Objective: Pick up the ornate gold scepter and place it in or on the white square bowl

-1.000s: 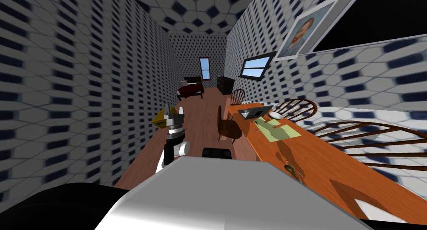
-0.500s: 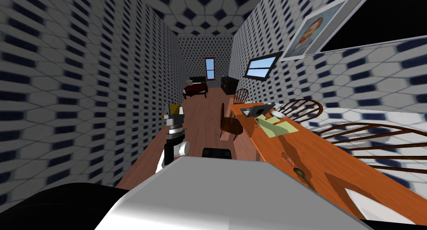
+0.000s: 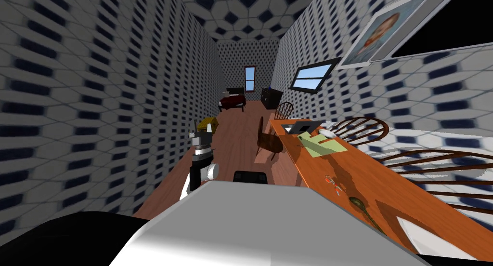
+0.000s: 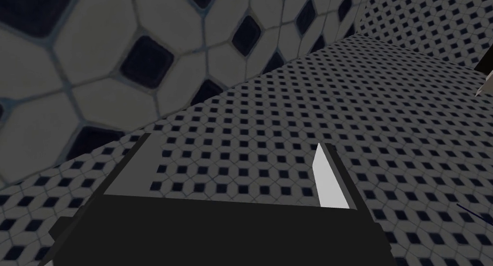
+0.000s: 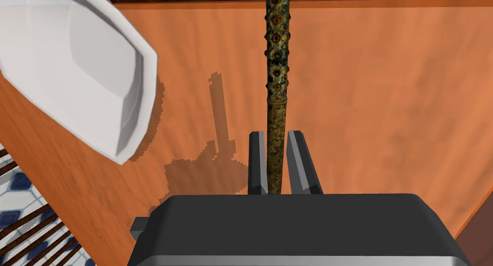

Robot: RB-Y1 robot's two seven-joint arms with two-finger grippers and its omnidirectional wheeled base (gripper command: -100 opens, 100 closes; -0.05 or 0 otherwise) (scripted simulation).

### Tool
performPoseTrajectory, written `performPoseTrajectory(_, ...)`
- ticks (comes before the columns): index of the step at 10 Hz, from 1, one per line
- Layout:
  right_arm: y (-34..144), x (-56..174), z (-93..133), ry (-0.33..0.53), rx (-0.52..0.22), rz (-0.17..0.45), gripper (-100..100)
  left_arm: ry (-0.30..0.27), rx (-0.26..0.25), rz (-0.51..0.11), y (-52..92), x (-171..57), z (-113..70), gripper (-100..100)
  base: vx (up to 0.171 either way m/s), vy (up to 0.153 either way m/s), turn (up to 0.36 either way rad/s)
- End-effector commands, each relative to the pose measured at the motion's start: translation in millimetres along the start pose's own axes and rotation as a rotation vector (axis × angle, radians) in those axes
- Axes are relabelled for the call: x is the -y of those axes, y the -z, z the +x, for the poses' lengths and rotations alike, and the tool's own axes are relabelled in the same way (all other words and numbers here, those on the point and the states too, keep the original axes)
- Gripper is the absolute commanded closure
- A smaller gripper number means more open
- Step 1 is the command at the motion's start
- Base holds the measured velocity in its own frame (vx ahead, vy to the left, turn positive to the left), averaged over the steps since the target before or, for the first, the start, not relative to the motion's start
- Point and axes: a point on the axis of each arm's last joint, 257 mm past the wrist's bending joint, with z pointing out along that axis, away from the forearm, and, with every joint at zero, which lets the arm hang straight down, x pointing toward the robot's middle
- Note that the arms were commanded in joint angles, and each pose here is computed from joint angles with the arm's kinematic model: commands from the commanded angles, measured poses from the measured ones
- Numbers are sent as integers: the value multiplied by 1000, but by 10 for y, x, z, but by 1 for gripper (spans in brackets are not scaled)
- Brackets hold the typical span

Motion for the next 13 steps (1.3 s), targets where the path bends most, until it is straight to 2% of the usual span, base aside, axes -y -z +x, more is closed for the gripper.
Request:
performPoseTrajectory(1, 21, 30, 2, -37, -2, -5, 100, 0, 0, 0, 0, 0, 0, 0, -218, -25, 209)
performPoseTrajectory(6, 76, -8, -6, -127, -4, -59, 100, 0, 0, 0, 0, 0, -1, 0, -194, -96, 163)
performPoseTrajectory(13, 253, 79, -148, -202, 14, -122, 100, -1, 0, 0, 1, -1, -1, 0, -155, -152, 148)
